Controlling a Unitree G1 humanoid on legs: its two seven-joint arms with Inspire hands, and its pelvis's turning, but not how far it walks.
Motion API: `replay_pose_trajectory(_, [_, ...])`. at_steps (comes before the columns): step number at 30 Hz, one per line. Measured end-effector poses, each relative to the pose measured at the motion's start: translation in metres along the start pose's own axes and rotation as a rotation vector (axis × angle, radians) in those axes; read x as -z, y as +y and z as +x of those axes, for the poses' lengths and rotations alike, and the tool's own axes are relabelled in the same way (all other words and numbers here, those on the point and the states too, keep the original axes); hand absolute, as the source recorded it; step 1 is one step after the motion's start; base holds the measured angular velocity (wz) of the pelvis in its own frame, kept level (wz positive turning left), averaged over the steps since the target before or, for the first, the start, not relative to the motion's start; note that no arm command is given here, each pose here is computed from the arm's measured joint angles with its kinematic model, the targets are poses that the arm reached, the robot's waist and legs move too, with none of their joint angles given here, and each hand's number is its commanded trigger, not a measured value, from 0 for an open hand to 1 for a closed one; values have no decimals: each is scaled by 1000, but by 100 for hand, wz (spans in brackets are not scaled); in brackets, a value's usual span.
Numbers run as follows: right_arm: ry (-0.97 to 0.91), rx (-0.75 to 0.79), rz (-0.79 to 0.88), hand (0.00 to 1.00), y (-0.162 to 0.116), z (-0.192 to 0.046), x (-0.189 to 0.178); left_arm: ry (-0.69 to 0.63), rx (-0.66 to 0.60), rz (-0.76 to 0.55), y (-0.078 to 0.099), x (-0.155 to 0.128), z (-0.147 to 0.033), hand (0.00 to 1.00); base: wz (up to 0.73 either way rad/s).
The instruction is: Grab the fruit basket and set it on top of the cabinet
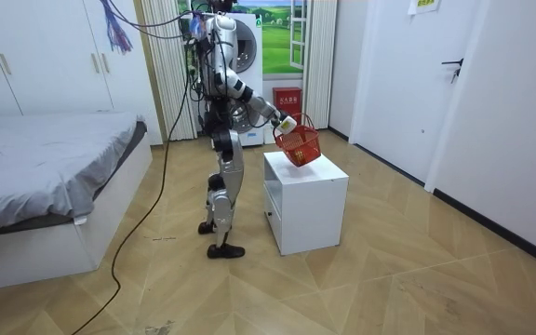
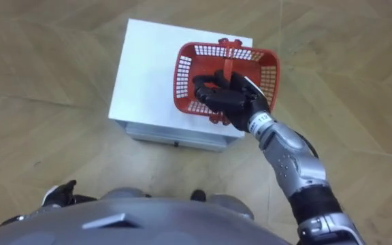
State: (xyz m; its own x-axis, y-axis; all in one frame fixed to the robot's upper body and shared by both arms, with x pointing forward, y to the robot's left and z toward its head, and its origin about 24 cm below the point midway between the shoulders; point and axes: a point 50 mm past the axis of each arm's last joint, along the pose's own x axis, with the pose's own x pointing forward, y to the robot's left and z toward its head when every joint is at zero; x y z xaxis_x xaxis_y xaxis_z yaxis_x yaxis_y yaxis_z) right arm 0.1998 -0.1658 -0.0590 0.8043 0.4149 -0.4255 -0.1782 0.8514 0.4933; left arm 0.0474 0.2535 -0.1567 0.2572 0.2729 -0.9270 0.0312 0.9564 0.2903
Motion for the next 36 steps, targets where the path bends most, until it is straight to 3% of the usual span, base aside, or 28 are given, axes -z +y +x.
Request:
replay_pose_trajectory(6, [3,-30,4,100,2,-1,2,-57,4,-4,0,-11,0,0,1])
replay_pose_trajectory(24, [-5,-39,-6,100,2,-1,0,-6,11,-7,-4,8,-3,0,1])
replay_pose_trajectory(36, [-86,-33,-51,100,1,0,-27,140,22,-6,-7,42,-6,0,-7])
